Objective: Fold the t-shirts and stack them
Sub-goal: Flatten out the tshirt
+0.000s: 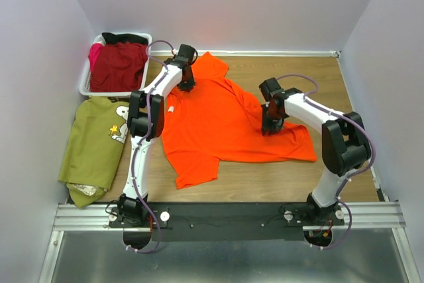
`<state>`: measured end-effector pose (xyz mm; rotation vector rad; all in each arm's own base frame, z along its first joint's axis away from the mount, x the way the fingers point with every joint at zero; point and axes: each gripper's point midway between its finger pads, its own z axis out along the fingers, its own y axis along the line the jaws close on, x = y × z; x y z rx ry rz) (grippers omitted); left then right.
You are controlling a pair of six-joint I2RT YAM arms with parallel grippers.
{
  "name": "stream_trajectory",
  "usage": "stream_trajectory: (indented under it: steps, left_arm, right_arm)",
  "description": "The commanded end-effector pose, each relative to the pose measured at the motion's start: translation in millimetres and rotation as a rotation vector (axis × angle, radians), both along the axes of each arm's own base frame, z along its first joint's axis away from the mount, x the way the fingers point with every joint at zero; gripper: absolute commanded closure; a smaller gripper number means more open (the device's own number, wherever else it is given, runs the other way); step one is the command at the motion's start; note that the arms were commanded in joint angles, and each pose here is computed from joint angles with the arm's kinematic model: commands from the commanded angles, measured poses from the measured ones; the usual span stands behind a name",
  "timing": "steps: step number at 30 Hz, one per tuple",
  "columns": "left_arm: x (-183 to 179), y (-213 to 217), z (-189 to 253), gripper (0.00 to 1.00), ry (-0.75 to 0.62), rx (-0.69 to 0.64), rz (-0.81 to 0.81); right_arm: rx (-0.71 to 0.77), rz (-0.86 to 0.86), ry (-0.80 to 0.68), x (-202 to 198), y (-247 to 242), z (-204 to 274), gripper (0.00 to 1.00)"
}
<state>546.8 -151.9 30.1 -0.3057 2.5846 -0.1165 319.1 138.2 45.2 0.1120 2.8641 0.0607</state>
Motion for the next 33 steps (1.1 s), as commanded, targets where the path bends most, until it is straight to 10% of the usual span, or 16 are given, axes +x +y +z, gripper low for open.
stream_trajectory:
  steps: [1,11,33]
  left_arm:
    - [-17,15,-43,0.87,0.124,0.035,0.015]
    - [-15,19,-39,0.87,0.118,0.036,0.023]
    - [-13,21,-35,0.87,0.116,0.028,0.019]
  right_arm:
    - [0.044,-0.025,-0.026,-21,5,34,0.54]
    - [-0.070,-0.068,-0.208,30,-8,78,0.49]
    - [-0.053,-0.165,-0.160,51,-35,9,0.55]
